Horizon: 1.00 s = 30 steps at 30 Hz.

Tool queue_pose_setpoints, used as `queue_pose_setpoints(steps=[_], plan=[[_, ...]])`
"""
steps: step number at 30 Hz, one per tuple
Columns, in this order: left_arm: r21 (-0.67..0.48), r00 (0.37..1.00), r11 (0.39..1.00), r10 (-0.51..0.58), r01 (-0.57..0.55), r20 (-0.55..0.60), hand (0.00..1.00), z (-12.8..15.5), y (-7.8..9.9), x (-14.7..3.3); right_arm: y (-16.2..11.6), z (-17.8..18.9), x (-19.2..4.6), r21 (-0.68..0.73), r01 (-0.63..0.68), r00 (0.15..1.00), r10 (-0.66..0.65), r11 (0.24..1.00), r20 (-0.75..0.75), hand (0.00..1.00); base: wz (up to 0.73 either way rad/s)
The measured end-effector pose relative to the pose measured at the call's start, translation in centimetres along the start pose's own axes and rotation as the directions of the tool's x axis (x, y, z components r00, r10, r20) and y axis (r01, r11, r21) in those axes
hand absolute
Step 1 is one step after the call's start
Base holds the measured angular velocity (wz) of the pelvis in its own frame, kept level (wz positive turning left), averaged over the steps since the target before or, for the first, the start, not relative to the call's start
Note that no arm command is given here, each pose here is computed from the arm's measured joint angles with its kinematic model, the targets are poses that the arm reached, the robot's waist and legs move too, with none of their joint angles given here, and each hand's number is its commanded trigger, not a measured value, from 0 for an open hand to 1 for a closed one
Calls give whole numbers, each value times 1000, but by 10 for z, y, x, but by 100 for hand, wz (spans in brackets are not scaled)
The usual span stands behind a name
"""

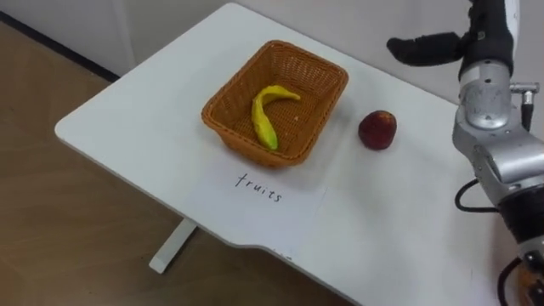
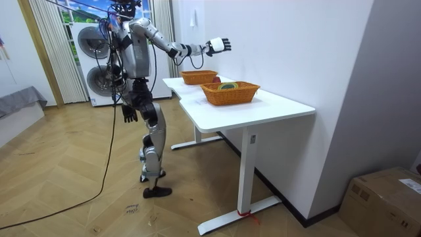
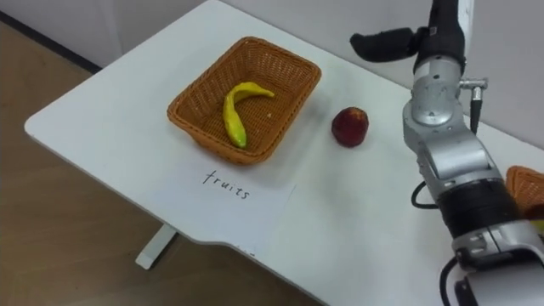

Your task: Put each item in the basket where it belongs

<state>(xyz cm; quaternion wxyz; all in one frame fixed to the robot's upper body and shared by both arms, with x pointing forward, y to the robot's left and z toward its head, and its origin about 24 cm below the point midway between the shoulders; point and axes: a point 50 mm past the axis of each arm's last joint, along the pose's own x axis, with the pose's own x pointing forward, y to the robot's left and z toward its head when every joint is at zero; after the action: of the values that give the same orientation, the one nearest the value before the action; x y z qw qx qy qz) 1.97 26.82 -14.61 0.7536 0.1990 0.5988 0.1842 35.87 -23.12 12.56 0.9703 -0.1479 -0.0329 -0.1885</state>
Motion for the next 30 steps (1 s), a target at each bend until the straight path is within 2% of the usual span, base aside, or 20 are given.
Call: queue_pose_setpoints(steps=[10, 19, 24, 30], plan=[[26, 999, 999, -35, 35, 12, 0, 3, -9, -2, 7, -19, -2, 97, -8, 993, 20, 995, -120, 0, 0], [27, 1000, 999, -24, 24, -1, 0, 2, -9, -2, 7, -36, -7, 123, -7, 981, 30, 992, -192, 0, 1], [27, 1000, 1000, -12, 12, 2, 0, 2, -7, -1, 2, -58, -9, 121, -9, 959, 42, 993, -279, 0, 0], [20, 999, 1000, -14, 13, 36, 0, 13, -8, 0, 0, -67, -10, 111, -29, 948, 63, 993, -313, 0, 0]])
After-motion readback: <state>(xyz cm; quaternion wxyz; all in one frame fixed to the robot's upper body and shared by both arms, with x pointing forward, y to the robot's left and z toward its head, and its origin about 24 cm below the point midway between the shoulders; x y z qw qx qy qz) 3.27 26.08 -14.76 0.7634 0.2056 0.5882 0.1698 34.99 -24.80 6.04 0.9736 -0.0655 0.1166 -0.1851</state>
